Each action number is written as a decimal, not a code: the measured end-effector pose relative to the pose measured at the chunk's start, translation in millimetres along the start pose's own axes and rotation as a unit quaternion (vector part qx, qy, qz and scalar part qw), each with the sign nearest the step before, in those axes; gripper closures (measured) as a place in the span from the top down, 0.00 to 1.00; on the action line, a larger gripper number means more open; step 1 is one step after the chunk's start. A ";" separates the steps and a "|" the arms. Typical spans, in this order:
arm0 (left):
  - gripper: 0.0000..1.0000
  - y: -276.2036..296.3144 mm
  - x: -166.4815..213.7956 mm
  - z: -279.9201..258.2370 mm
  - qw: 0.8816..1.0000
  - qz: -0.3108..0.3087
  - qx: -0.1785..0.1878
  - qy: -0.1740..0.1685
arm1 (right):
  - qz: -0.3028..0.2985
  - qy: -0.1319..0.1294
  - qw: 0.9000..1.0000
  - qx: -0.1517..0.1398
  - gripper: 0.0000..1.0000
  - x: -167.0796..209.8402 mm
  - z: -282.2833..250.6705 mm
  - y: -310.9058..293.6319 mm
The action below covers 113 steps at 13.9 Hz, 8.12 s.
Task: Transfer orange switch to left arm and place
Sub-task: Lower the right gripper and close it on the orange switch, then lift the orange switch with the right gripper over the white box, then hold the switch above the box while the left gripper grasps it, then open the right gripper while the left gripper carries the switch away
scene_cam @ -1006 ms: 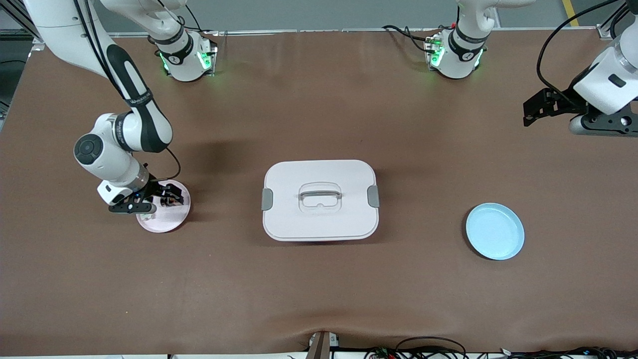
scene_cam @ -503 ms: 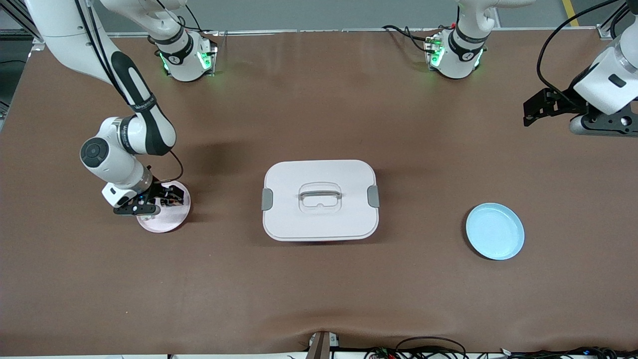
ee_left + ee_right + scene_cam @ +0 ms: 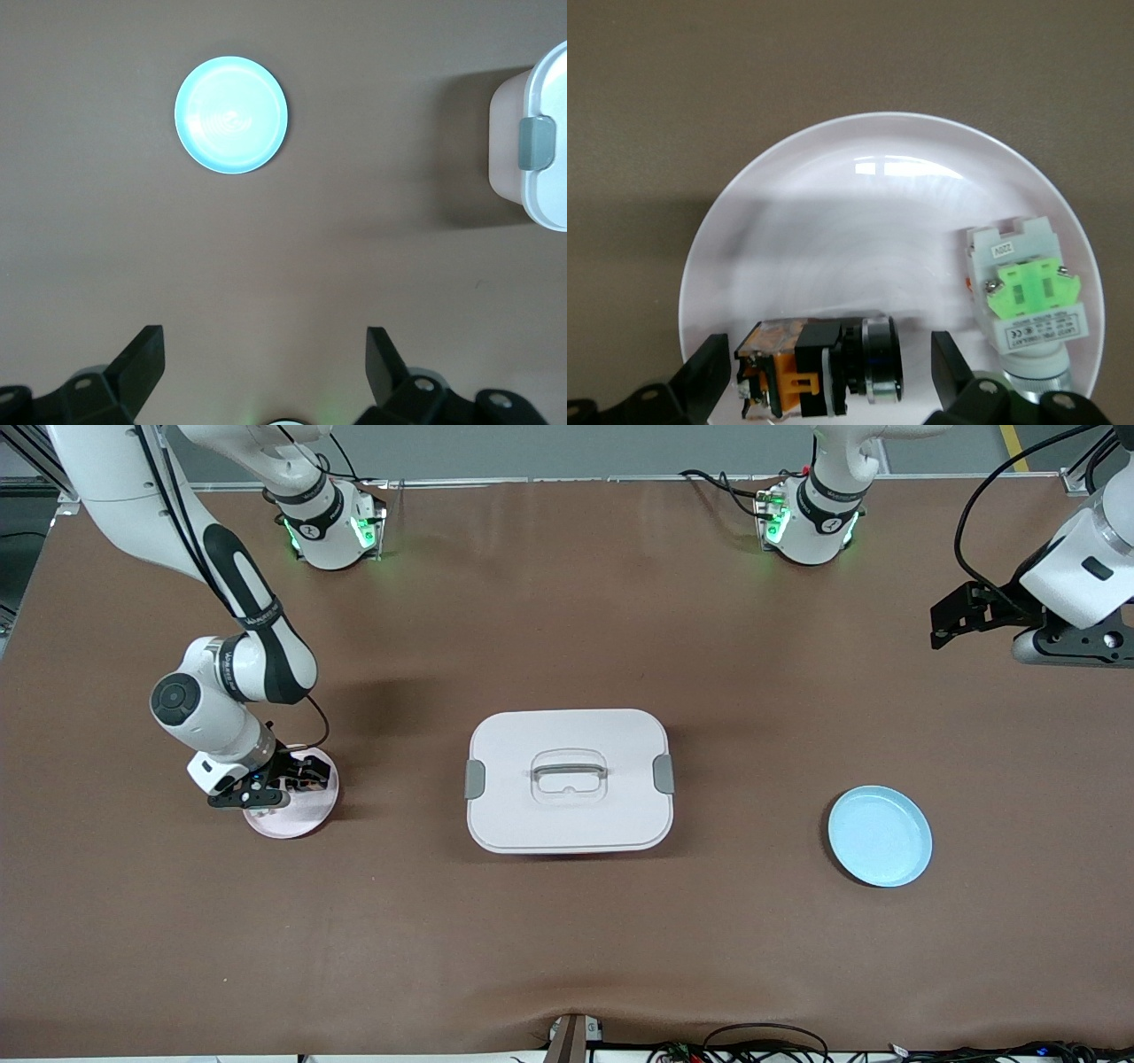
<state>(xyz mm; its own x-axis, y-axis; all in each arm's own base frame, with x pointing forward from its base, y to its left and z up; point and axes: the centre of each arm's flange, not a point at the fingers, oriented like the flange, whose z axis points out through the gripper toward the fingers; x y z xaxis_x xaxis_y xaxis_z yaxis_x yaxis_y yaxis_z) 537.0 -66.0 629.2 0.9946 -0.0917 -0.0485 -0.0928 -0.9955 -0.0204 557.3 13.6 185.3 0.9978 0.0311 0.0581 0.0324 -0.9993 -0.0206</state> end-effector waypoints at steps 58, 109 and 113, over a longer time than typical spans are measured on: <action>1.00 26.5 -2.9 2.2 1.000 0.014 -0.001 -0.008 | 0.550 -0.140 0.800 0.195 0.73 50.1 -301.8 -494.4; 0.41 172.6 15.9 126.8 0.931 -0.053 -0.356 0.057 | 0.682 -0.236 0.639 0.267 0.79 12.5 -305.2 -588.2; 0.41 129.5 18.3 147.8 0.957 0.006 -0.288 0.044 | 0.682 -0.233 0.635 0.278 1.00 18.6 -315.6 -583.2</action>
<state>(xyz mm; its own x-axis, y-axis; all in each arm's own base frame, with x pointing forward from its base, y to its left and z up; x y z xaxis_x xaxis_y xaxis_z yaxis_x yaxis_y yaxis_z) 536.3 -192.9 478.0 0.9961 -0.0794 0.0393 -0.0881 -0.8404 0.5348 538.9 589.8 513.4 0.0232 -0.7219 -0.6916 -0.9943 0.0552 -0.0909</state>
